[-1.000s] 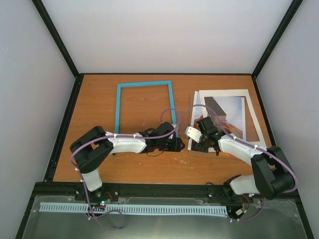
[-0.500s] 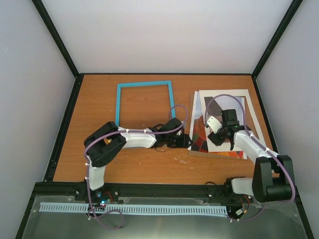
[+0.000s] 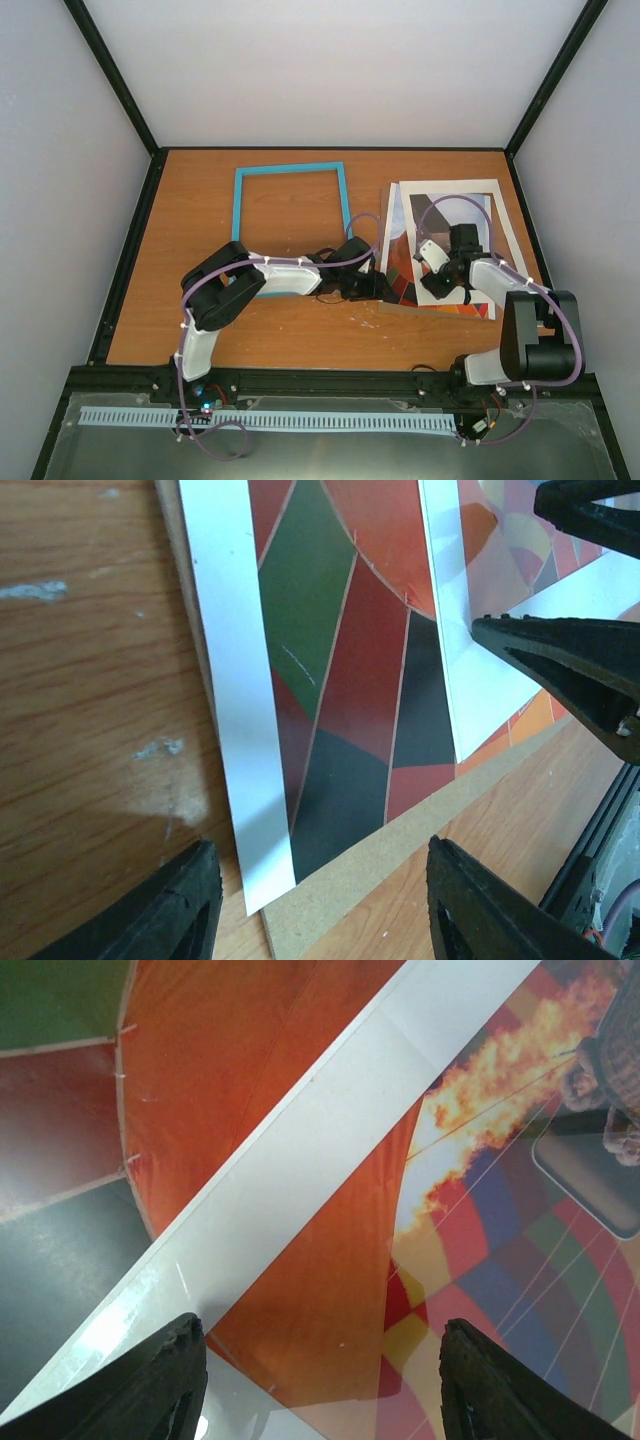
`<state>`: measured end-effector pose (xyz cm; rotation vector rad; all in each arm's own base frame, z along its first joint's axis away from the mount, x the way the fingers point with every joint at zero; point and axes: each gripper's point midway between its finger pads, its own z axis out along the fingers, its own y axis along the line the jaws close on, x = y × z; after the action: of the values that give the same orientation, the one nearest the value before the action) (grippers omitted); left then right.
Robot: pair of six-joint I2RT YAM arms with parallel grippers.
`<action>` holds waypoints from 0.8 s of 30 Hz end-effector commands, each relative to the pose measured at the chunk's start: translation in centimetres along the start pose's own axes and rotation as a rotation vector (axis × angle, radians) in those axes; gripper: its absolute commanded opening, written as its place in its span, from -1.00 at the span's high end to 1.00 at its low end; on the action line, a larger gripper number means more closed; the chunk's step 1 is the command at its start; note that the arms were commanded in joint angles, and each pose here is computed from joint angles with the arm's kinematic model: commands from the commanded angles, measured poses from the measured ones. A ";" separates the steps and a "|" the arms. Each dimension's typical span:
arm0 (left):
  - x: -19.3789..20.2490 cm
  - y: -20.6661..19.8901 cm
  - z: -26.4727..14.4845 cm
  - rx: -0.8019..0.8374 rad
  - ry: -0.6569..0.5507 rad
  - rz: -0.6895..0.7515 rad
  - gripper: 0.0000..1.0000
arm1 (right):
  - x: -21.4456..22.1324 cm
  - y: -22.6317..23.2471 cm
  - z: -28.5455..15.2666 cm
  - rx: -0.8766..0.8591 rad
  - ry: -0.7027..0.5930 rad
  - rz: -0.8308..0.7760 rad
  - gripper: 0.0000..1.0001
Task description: Take the photo out of the frame
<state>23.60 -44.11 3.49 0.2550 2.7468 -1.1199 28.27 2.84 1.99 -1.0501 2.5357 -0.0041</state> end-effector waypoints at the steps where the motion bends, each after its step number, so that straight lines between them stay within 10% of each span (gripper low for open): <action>1: 0.0 -0.3 0.6 0.010 0.036 -0.013 -0.12 | 2.9 1.8 1.4 -0.070 0.102 0.000 -0.27; 24: -1.5 -3.3 -1.2 0.079 -0.043 0.008 -0.01 | 3.0 2.2 1.6 -0.086 0.103 0.006 -0.26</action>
<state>23.60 -45.04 4.32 0.2662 2.7345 -1.1785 28.76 3.33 1.94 -1.0506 2.5149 0.0271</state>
